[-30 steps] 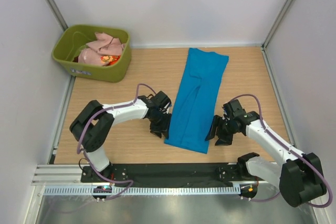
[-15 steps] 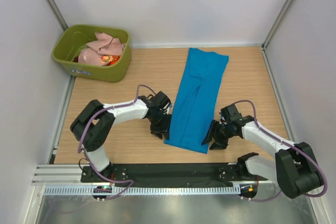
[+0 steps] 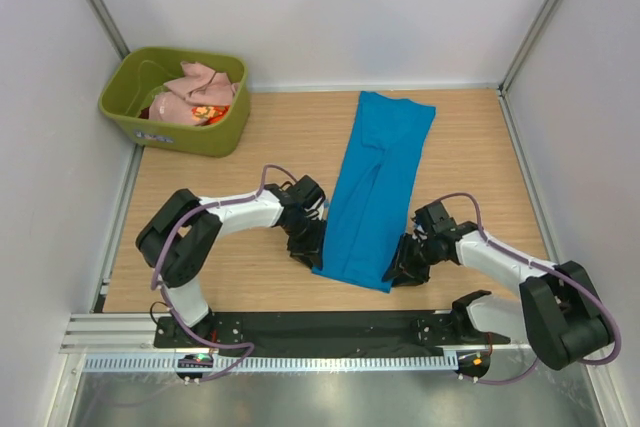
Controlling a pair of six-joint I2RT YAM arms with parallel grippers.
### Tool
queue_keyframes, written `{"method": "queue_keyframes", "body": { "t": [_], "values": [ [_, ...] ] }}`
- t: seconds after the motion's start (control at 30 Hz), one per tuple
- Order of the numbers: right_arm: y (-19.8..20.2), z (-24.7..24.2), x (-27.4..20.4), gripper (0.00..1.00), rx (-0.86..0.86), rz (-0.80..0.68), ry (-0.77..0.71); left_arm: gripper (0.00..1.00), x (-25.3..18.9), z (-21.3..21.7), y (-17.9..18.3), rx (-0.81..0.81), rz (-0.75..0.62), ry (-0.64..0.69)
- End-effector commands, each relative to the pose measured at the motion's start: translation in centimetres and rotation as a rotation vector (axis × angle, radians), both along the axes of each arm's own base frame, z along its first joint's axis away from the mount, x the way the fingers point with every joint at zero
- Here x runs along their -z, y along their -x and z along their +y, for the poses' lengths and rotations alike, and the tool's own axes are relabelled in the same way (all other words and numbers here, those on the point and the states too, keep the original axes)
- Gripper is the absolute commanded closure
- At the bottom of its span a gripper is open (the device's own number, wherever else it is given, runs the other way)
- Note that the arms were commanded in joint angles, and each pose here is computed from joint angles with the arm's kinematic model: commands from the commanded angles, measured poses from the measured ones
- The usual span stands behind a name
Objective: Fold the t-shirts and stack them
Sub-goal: Fold the tshirt
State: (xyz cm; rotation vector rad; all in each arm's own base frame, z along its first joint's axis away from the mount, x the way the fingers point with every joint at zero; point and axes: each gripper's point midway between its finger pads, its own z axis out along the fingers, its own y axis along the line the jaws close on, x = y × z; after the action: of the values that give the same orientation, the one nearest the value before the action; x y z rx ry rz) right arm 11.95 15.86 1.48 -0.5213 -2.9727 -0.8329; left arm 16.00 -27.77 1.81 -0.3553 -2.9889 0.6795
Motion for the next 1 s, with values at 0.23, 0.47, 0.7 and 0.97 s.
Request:
{"method": "queue_keyframes", "body": {
  "t": [0.23,0.47,0.7,0.97],
  "values": [
    [0.4,-1.8,1.2,0.92,-0.013,-0.014,0.134,1.00,0.1,0.3,0.4,0.004,0.007,0.005],
    [-2.4,-2.1,-2.4,0.99,0.044,-0.138,0.165,1.00,-4.3,-1.3,-2.1,-0.004,-0.091,0.048],
    [-6.9,-2.0,-5.3,0.99,0.063,-0.198,0.194,1.00,-8.9,-3.4,-6.8,-0.001,-0.190,0.076],
    [-13.4,-4.0,-9.0,0.99,0.127,-0.254,0.195,1.00,-11.2,-4.2,-13.4,-0.070,-0.236,0.129]
  ]
}}
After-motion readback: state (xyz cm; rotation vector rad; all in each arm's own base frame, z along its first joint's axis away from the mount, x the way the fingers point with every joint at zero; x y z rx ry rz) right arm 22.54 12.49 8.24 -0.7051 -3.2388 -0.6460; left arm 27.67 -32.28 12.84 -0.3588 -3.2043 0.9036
